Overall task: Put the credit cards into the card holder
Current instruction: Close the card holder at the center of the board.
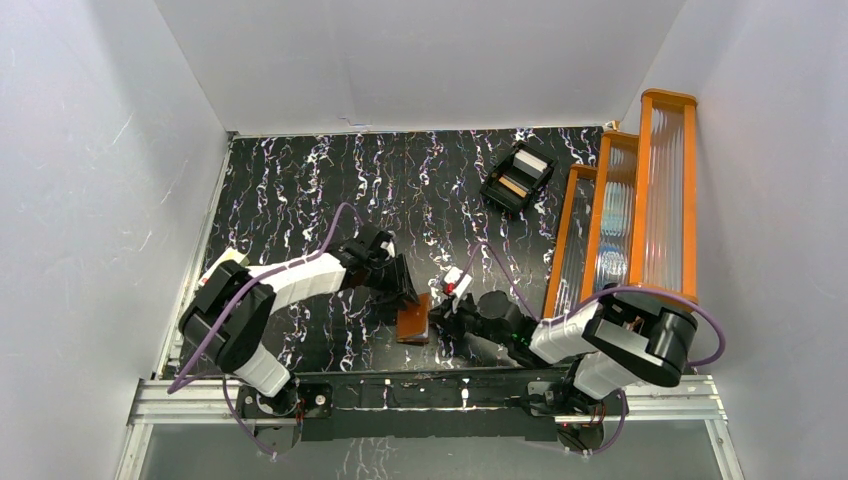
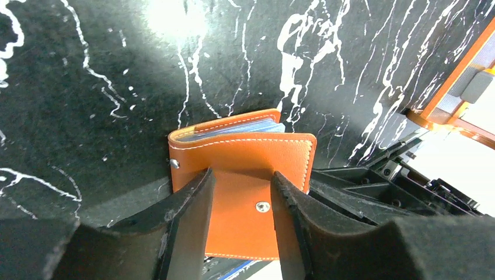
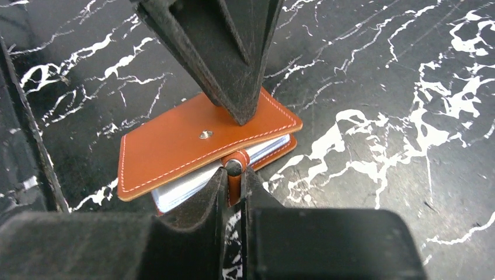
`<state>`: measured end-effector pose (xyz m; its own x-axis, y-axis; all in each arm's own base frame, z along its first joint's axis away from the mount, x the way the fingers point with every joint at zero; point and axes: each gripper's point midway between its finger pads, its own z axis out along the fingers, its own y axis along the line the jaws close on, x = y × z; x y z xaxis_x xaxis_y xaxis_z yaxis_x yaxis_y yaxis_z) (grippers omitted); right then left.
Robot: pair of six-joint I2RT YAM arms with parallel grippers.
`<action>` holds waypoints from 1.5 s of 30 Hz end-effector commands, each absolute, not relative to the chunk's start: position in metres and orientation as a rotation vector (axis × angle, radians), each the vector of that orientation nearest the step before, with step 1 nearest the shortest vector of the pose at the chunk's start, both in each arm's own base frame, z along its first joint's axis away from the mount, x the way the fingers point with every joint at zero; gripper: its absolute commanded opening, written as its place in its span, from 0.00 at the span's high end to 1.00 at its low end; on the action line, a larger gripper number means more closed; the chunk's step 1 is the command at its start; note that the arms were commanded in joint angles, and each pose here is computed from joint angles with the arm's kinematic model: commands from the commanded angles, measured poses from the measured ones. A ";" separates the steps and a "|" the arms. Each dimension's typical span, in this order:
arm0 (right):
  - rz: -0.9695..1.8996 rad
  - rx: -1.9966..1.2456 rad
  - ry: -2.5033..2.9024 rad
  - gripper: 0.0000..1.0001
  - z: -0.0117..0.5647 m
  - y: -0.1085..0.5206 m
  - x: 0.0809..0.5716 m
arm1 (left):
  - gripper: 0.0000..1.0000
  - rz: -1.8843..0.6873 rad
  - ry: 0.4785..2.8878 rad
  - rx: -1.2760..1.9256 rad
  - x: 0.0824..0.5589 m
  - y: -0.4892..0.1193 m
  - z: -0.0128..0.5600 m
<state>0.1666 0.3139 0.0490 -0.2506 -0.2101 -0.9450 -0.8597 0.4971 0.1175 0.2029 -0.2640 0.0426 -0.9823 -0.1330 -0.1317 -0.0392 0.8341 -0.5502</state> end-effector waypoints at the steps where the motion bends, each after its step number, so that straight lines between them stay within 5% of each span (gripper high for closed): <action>1: 0.771 -0.831 1.638 0.82 0.078 0.306 0.178 | 0.59 -0.622 2.964 -0.144 0.192 -0.242 -0.001; 7: 0.720 -0.842 1.667 0.74 0.072 0.292 0.177 | 0.60 -0.444 2.992 -0.137 0.190 -0.228 -0.013; 16: 0.777 -0.851 1.755 0.68 0.081 0.294 0.165 | 0.62 -0.508 2.983 -0.127 0.192 -0.242 -0.001; 27: 0.870 -0.187 2.222 0.60 0.113 0.284 0.166 | 0.62 -0.824 2.806 -0.124 0.201 -0.273 0.076; 35: 0.801 0.016 2.429 0.66 0.092 0.285 0.160 | 0.79 -0.879 2.819 -0.111 0.195 -0.281 0.058; 45: 0.804 0.044 2.482 0.67 0.073 0.285 0.161 | 0.78 -0.697 2.915 -0.083 0.188 -0.268 0.017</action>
